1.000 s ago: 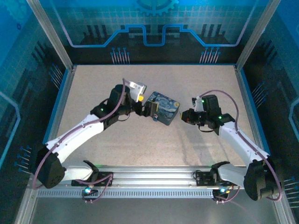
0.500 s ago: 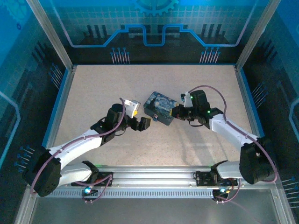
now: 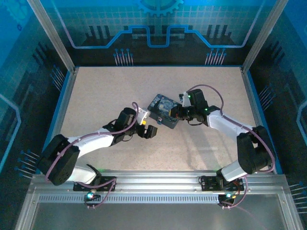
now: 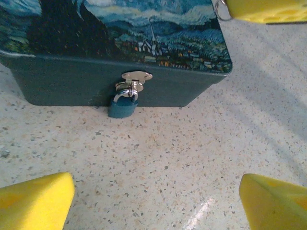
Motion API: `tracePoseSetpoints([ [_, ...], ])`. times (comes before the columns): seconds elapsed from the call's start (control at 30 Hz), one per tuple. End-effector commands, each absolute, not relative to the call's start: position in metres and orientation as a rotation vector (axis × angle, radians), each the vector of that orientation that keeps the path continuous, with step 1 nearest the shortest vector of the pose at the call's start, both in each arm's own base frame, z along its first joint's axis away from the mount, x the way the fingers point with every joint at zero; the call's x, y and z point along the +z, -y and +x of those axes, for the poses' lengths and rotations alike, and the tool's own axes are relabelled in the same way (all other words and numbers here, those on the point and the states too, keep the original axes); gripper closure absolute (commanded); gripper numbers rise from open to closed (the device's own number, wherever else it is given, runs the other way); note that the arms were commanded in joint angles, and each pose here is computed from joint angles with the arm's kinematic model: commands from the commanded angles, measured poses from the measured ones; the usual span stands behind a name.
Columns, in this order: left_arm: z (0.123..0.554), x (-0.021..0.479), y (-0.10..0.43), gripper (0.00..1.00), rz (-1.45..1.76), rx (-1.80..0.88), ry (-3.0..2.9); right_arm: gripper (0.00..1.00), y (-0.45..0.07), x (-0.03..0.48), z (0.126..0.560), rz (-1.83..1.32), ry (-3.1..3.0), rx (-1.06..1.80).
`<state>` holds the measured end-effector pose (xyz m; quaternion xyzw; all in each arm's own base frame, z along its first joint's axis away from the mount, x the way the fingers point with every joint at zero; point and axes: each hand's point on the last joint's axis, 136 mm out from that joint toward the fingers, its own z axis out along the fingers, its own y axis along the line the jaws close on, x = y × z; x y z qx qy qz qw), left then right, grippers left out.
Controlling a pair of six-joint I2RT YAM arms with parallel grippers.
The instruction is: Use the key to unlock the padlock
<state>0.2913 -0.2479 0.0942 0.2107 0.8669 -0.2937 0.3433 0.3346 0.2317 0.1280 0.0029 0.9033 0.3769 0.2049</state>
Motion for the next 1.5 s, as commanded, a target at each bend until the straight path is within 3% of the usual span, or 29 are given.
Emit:
tracePoseSetpoints([
  [0.0,0.302,0.104,0.262,0.12,0.609,-0.818,-2.174,1.00,-0.241,0.127,0.343,-0.006,-2.517,1.053],
  [0.7,0.339,0.061,0.282,0.19,0.522,-0.898,-2.170,1.00,-0.232,0.082,0.347,0.052,-2.659,0.934],
  [1.13,0.343,0.048,0.294,0.32,0.513,-0.964,-2.207,1.00,-0.233,0.079,0.345,0.051,-2.667,0.942],
  [1.47,0.355,0.044,0.291,0.33,0.491,-0.900,-2.201,1.00,-0.234,0.080,0.344,0.042,-2.662,0.946],
])
